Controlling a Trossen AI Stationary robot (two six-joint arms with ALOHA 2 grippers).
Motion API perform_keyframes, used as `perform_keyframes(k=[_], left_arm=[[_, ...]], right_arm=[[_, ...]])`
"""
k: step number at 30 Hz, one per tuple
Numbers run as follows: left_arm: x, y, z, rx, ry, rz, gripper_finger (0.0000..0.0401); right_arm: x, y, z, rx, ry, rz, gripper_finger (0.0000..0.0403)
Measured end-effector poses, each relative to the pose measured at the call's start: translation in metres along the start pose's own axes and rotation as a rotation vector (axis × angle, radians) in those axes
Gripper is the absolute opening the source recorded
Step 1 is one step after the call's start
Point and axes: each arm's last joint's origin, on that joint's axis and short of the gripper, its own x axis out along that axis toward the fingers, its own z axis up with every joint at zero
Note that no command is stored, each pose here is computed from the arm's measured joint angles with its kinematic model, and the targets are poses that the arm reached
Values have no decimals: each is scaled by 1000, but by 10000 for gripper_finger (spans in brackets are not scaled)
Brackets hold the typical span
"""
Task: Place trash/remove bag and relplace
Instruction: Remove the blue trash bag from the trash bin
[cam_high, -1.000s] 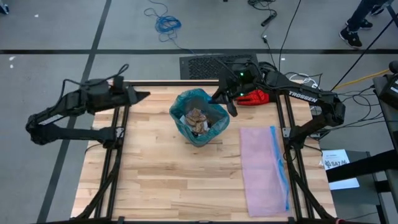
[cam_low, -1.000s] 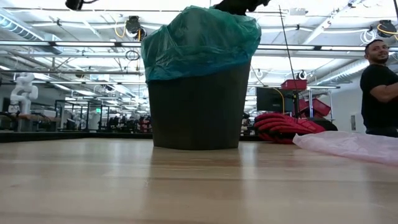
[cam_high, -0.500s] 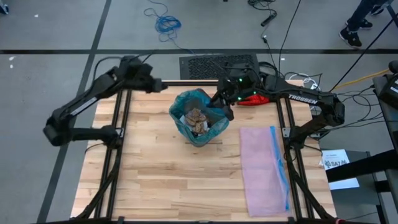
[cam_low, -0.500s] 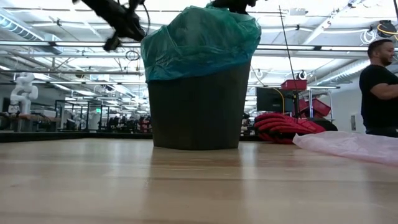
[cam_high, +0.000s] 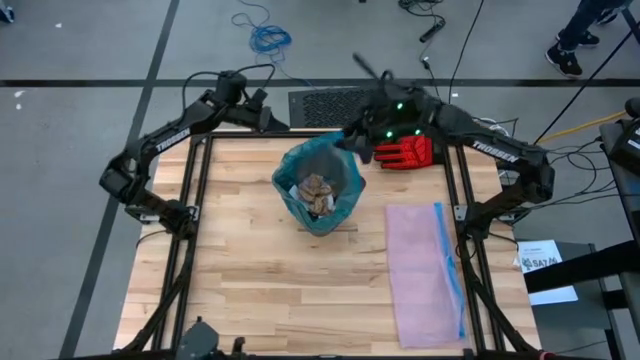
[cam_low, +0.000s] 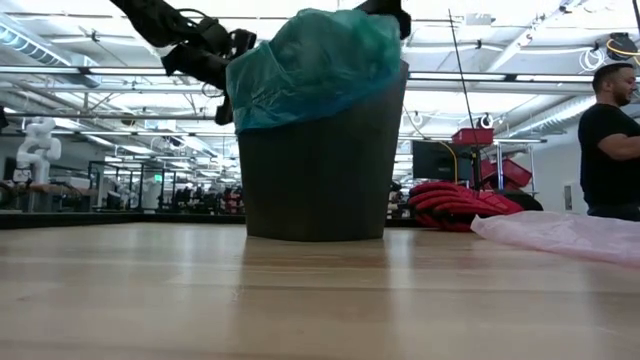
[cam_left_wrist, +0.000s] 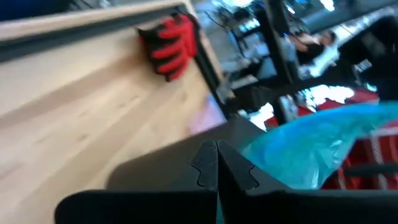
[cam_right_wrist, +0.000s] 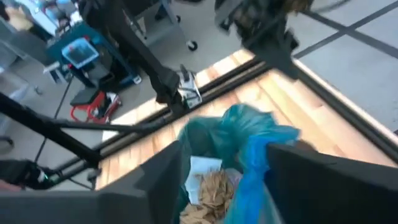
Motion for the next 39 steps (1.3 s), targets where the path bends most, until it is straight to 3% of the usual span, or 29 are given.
perform_keyframes(k=[4, 8, 14, 18, 22, 27, 39], left_arm=[[6, -3, -2, 29, 41, -40, 0], [8, -4, -4, 59, 62, -65, 0], [13, -9, -9, 81, 108, -104, 0], [17, -12, -11, 93, 134, -131, 0], [17, -12, -12, 104, 137, -130, 0], [17, -12, -13, 101, 139, -128, 0], [16, -12, -12, 91, 139, -130, 0]], right_arm=[[-28, 8, 16, 39, 24, -27, 255], [-50, 16, 18, 109, 100, -69, 256], [-55, 35, -5, 309, 320, -103, 246], [-43, 68, -23, 331, 418, 16, 245], [-30, 100, -42, 349, 426, 63, 244], [-13, 125, -83, 367, 430, -80, 227], [13, 147, -164, 473, 233, -253, 118]])
